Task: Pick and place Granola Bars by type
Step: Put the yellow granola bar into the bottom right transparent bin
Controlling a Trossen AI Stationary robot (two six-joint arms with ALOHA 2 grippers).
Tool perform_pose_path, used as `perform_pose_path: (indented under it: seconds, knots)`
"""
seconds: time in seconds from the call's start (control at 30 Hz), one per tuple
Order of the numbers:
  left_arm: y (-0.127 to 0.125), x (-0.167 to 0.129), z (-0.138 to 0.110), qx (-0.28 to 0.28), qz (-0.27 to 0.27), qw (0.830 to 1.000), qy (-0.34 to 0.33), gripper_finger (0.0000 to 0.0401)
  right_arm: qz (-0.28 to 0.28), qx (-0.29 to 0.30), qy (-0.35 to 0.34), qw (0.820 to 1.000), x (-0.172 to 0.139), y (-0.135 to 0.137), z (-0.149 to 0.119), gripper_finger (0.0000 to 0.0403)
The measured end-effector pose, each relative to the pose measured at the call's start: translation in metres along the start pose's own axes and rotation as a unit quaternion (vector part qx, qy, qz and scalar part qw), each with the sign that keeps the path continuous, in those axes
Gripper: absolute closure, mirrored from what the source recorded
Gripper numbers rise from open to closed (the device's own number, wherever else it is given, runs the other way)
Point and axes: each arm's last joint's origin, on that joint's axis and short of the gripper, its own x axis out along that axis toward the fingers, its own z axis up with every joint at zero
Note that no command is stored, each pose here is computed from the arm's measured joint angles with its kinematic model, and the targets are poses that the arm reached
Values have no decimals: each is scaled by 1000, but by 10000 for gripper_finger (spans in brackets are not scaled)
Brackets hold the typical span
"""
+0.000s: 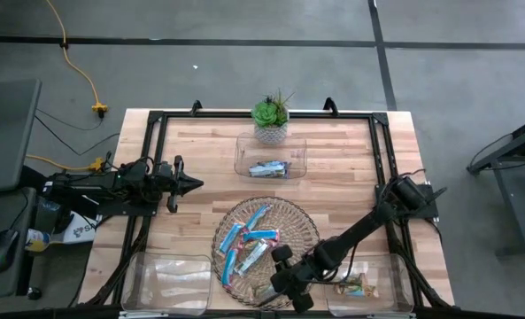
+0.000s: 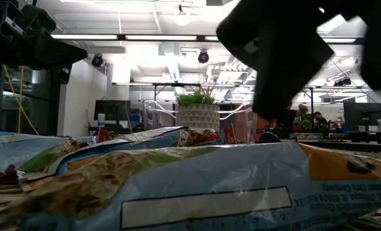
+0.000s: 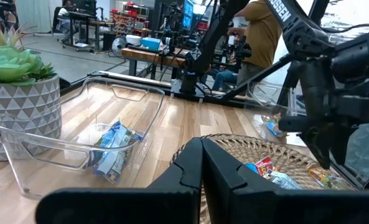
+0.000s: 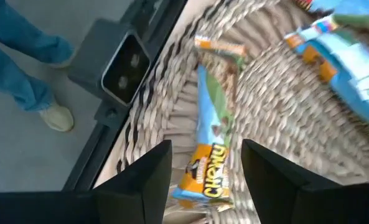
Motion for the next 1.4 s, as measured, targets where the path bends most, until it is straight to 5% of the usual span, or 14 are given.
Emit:
perform_pose_path:
  seconds: [0.3, 1.4]
  knots:
    - [0, 0, 0, 0, 0, 1000, 0, 400, -43, 18, 3, 999, 6, -6, -3, 226]
    - [0, 0, 0, 0, 0, 1000, 0, 400, -24, 44, -2, 999, 18, -2, -7, 226]
